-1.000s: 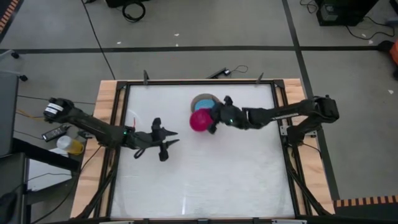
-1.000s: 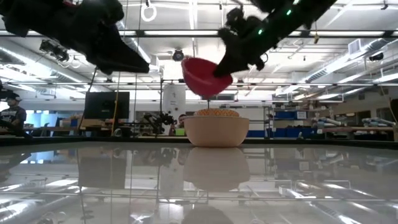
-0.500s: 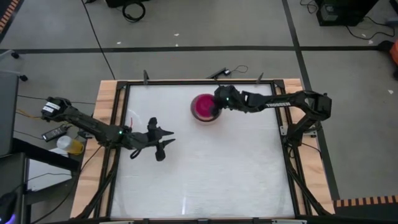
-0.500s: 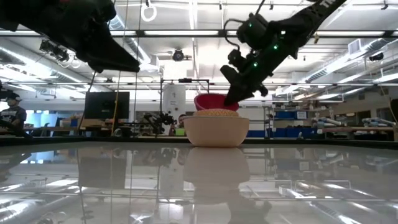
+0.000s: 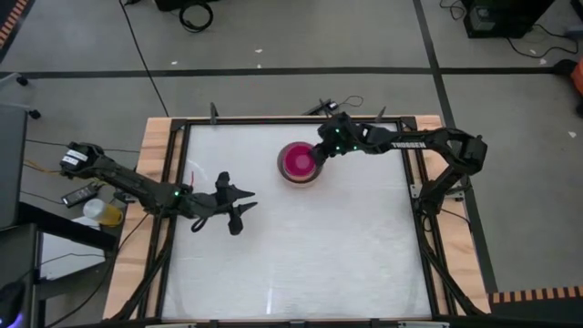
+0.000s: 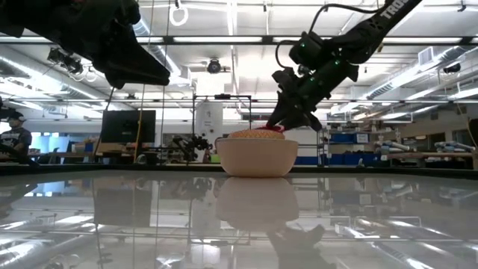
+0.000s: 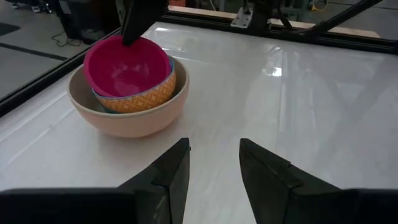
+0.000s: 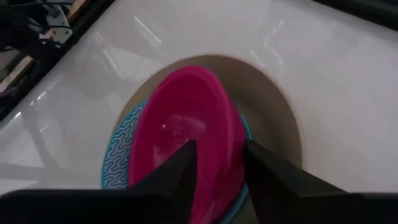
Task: Nest bowls inside each other
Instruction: Stack the red bowl on top of the printed blue bowl
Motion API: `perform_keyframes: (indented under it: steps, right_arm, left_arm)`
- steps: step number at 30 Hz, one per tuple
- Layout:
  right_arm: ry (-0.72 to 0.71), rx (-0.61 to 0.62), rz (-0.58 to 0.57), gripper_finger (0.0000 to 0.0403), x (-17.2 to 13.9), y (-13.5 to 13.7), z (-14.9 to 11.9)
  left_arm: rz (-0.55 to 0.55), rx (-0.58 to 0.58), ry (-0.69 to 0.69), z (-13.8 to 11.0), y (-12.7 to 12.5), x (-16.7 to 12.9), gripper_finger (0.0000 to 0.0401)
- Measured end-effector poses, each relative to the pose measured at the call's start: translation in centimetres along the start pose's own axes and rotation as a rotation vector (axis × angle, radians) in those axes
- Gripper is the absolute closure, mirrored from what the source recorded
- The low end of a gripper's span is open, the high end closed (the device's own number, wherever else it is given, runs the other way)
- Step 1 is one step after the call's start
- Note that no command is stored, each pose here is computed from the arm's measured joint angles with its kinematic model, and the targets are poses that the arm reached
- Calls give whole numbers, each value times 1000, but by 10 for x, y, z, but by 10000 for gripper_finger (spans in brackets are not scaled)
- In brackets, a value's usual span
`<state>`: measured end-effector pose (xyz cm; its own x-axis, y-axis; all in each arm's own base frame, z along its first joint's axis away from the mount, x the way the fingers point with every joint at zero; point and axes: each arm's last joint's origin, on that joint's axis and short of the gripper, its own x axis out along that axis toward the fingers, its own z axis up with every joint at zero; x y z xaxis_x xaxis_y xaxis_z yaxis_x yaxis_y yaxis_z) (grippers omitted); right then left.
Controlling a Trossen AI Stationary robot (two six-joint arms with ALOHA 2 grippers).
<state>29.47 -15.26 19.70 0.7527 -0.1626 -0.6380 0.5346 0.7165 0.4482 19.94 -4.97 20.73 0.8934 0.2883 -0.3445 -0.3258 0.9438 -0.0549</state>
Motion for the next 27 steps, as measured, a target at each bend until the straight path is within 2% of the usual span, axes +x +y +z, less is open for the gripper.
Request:
perform_keyframes:
  steps: [5,9,12,16,23,27]
  right_arm:
    - [41,8,-34,251,-2,-7,-2]
    - [196,-48,-66,252,-2,-3,-20]
    - [238,-70,-102,252,-2,3,-28]
    - [174,-115,-126,252,-6,14,-26]
    - [-9,-225,-151,252,-41,40,-16]
    - [-124,-301,33,255,-48,77,-40]
  left_arm:
    - [-1,-16,-1,0,0,0,259]
    - [-9,-23,-9,1,-1,-2,259]
    - [-11,-23,-14,2,0,-3,259]
    - [-10,-23,-14,2,0,-3,259]
    - [-43,22,-56,8,-2,-11,259]
    - [-83,14,-112,16,-3,-27,259]
